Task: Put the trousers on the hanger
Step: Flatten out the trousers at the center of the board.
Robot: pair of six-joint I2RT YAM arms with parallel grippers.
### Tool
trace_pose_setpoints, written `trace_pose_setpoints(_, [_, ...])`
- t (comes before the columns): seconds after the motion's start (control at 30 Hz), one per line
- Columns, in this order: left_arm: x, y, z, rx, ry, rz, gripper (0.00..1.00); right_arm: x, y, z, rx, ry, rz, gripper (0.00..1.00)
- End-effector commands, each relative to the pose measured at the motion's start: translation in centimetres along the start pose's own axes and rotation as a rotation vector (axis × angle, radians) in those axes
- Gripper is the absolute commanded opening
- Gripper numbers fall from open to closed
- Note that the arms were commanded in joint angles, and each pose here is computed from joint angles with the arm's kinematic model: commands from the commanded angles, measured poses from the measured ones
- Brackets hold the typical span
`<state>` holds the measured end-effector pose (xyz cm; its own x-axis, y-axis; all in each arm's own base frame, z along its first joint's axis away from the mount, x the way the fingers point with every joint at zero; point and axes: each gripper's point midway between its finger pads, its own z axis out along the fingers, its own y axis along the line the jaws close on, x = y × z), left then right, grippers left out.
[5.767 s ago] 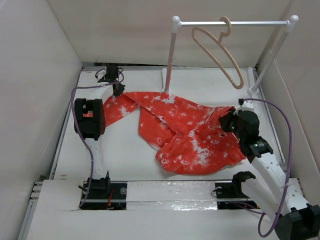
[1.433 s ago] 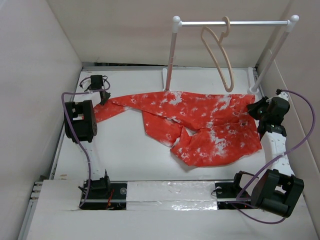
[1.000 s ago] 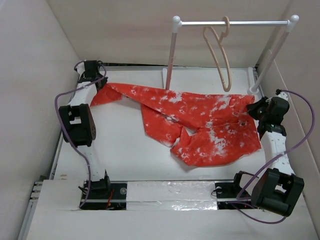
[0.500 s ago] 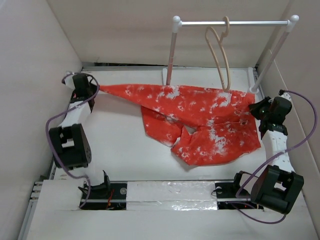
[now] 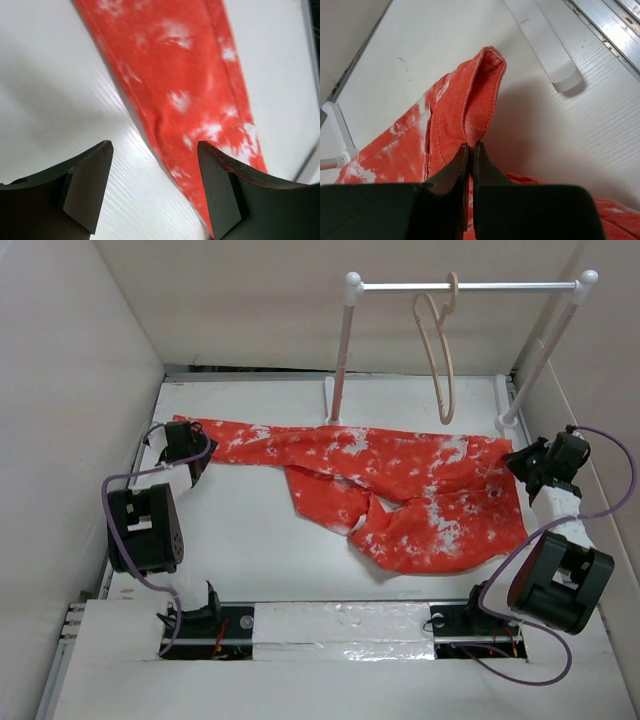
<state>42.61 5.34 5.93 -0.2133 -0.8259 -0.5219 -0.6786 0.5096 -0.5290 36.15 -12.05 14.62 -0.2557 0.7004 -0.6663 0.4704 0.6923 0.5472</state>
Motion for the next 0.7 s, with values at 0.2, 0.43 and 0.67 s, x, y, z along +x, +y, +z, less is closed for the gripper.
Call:
trace_pose_setpoints(0.2, [10.2,-7.3,-10.9,0.297,0.023,0.231,0.51,-6.5,2.9,-1.5,-0.017,-0.204,-0.019,0.57])
trace_pose_setpoints(0.43, [18.6,-1.5,-11.3,0.326,0.244,0.389,0.43,-3.7,7.1,-4.9,-0.150,-0.215,-0.120,0.77])
trace_pose_setpoints(0.67, [23.9,-1.9,-11.8,0.415,0.388,0.456,0.51,9.2,11.9,-6.9,-0.392,-0.004,-0.355,0.06])
